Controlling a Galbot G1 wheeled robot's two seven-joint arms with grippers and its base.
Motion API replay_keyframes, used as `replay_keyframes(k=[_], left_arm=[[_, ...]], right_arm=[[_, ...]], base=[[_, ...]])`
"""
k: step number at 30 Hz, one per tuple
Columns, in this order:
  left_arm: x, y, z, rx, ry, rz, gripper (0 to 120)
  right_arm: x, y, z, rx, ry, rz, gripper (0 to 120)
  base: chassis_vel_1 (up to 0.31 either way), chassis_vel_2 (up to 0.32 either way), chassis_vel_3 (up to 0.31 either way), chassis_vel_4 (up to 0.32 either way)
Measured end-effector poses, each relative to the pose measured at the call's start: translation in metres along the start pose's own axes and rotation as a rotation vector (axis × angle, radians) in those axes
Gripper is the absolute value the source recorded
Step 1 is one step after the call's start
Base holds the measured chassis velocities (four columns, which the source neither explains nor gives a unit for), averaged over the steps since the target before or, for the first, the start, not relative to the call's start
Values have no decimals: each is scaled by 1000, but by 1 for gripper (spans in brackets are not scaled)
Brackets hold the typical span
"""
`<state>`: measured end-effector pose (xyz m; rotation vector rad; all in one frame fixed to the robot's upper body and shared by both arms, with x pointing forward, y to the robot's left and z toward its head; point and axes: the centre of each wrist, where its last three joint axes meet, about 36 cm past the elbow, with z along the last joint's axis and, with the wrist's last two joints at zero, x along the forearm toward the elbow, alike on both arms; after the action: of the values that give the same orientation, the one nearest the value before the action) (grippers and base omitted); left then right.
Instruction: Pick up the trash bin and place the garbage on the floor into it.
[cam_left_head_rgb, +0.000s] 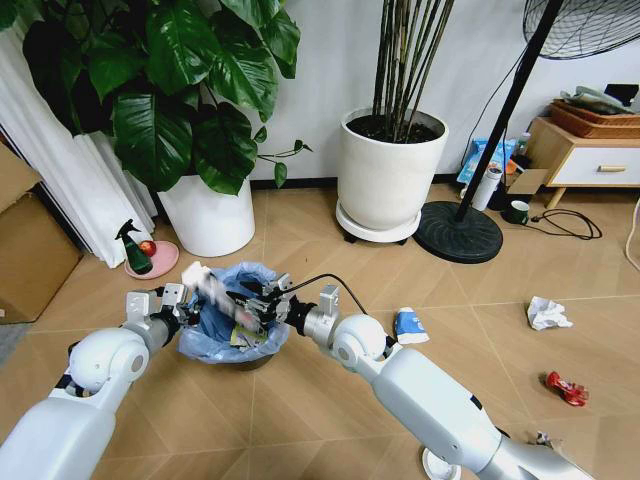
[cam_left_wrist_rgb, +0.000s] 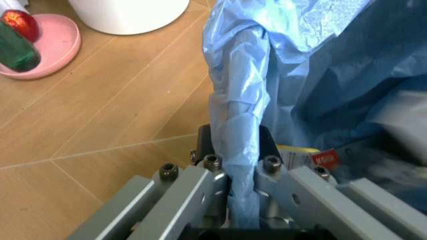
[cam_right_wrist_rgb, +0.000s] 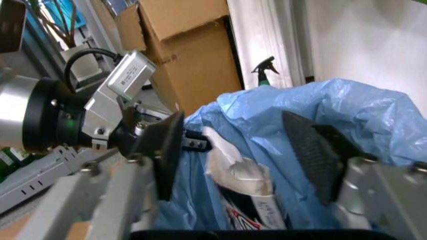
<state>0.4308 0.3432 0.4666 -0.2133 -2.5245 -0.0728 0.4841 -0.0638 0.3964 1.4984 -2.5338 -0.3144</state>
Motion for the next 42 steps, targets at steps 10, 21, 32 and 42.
replay_keyframes(k=[10,21,32,42], left_arm=[[0,2,0,1,-1,-5,0],[4,4,5,5,4,-7,0],[12,2,10,13,-3,-10,0],[20,-3,18,20,-2,-27,0]], right_arm=[[14,-5,-41,41,-75,53,97],[119,-36,-72,82,-35,263,100],[225,-42,-39,148,91,401,100],[306,-38,45,142,242,476,100]], base=[[0,0,0,0],[0,0,0,0],[0,0,0,0],[0,0,0,0]])
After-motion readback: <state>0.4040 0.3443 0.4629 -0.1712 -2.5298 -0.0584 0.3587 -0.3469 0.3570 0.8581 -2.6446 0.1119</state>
